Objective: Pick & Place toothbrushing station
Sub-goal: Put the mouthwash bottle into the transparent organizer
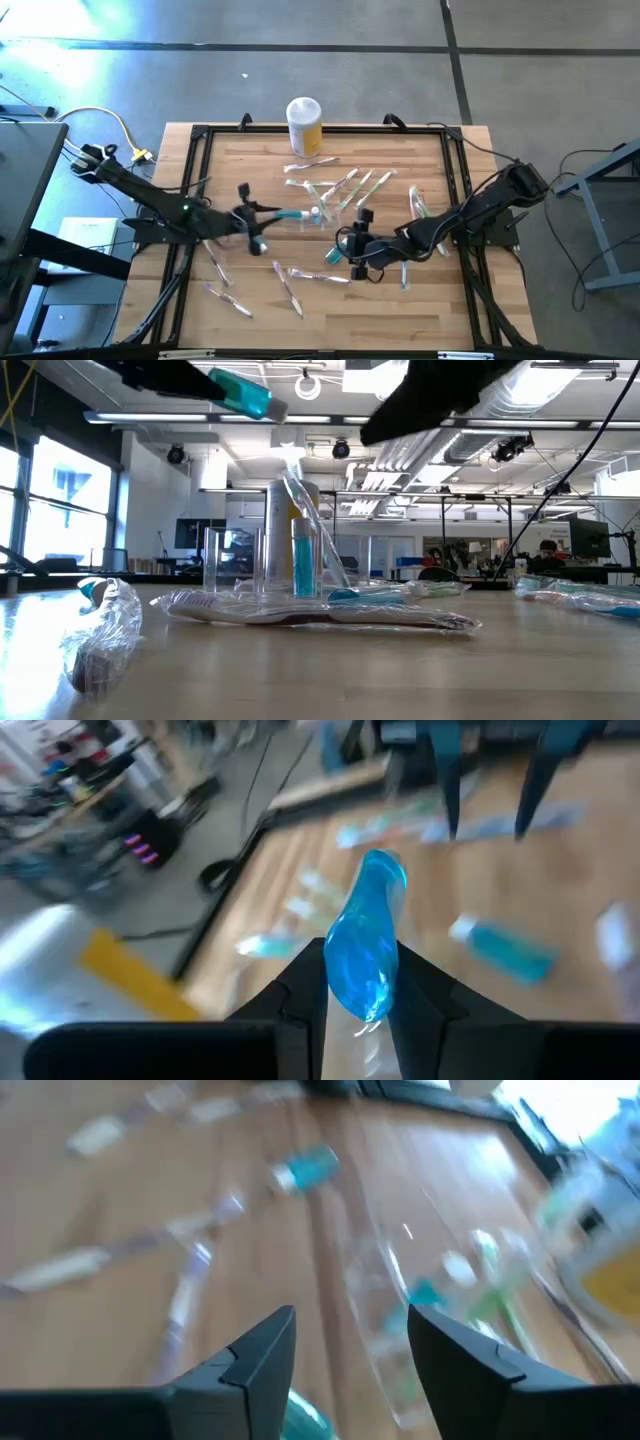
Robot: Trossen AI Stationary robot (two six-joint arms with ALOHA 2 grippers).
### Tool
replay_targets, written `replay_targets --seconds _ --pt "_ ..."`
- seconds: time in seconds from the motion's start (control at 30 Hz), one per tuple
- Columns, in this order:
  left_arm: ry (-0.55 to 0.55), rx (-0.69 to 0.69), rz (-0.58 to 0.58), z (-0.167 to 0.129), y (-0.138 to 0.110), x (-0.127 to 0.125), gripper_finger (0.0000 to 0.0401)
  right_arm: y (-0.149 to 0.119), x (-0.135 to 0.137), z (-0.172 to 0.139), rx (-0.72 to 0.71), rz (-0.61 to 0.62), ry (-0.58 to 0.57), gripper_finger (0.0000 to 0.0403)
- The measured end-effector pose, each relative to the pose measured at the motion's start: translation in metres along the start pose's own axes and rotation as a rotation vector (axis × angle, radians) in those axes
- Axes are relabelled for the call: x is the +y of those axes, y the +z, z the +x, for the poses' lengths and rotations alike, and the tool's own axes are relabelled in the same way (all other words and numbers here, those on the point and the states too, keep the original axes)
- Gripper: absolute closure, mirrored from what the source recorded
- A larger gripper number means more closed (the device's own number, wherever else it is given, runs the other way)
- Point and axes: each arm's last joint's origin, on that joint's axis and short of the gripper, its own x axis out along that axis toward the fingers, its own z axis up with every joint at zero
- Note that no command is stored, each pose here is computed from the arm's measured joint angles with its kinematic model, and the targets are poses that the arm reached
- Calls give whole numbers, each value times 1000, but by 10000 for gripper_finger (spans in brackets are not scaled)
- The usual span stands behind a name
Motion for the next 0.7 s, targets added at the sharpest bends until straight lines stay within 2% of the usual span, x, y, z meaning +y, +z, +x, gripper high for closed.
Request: replay_targets --seconds 0.13,0.27,0.47,0.7 --pt "-119 -235 -138 -5 -39 2 331 13 4 -2 -119 -18 37 221" --pt "-150 -438 -221 -10 -64 6 331 26 2 -2 -243 -40 27 222" --pt "-163 -444 -190 -3 -71 -1 331 43 -16 3 -369 51 7 222" --pt "-165 -410 -71 10 -69 -12 331 44 -33 17 -366 146 109 219"
